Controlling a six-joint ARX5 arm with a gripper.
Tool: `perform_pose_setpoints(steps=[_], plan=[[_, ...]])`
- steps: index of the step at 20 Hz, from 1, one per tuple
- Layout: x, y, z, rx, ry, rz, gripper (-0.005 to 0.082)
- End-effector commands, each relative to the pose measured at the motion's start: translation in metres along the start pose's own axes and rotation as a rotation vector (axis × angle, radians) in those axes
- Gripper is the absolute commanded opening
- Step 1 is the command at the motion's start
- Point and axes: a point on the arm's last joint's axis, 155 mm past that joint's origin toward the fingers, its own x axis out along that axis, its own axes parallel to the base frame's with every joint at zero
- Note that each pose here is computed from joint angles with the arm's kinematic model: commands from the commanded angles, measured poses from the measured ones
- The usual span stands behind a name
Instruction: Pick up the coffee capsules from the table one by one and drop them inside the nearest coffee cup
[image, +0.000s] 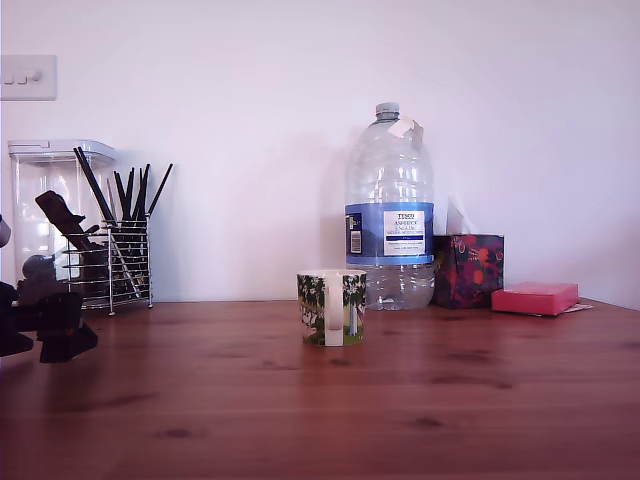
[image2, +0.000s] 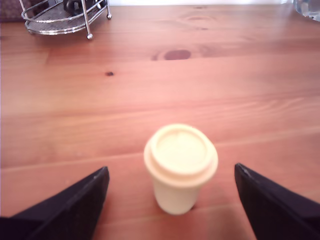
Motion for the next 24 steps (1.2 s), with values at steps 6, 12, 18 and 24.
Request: perform_pose_setpoints(steps=[6,12,18,24], plan=[[0.013,-0.001,-0.020,0.036,0.084,-0.019,0.0721],[0.014,-0.004,-0.025,0.033,0.106,-0.035,0.0226],[0.014,-0.004,-0.025,0.033,0.106,-0.035,0.0197],[0.014,-0.014,-0.014,0.038,0.077,-0.087,0.0197]])
